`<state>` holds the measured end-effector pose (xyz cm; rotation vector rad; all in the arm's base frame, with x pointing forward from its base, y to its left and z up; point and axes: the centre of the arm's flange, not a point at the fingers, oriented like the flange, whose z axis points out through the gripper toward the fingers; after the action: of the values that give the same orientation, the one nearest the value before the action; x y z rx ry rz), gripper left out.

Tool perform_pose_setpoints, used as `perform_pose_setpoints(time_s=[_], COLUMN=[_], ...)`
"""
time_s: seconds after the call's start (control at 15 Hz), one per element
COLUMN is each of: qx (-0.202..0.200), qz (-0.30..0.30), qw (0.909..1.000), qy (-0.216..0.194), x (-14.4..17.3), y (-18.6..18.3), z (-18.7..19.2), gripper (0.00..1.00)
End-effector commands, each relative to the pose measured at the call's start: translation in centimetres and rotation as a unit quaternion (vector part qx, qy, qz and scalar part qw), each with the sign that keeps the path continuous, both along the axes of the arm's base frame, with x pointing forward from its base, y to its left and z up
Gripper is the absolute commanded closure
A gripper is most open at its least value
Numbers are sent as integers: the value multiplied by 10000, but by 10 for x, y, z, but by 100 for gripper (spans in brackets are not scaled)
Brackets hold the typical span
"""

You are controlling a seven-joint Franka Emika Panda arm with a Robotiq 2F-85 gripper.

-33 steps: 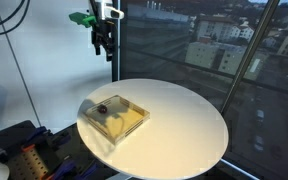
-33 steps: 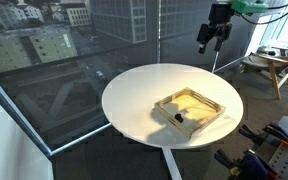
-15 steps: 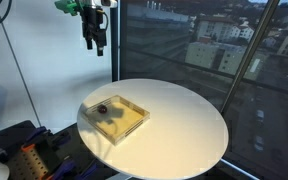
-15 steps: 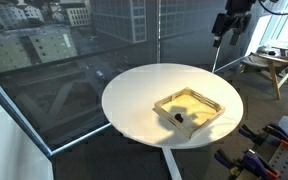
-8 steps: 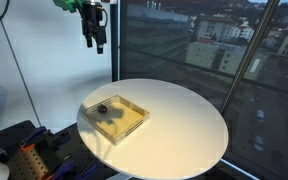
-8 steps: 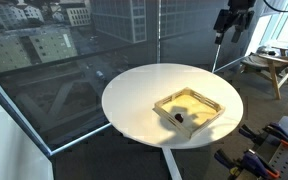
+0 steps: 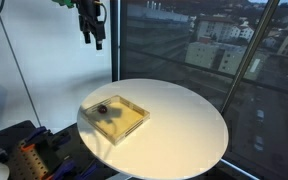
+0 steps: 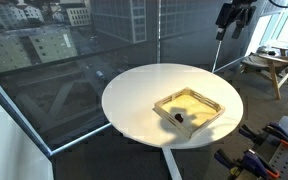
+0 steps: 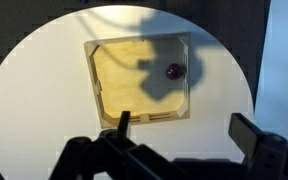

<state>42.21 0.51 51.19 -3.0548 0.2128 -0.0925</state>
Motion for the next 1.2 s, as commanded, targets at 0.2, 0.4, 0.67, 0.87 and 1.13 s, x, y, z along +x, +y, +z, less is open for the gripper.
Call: perform_pose_setpoints(time_s=[0.2, 0.4, 0.67, 0.87, 1.13], qx=[273, 272, 246, 164, 164], qz=[397, 505, 571, 471, 472], qw=[9988, 9984, 9981, 9987, 9987], qy=[-14, -19, -29, -54, -54], x=[-6, -5, -5, -2, -2], y=[7, 11, 14, 15, 15], z=[9, 8, 8, 3, 3], gripper=[0, 0, 0, 0, 0])
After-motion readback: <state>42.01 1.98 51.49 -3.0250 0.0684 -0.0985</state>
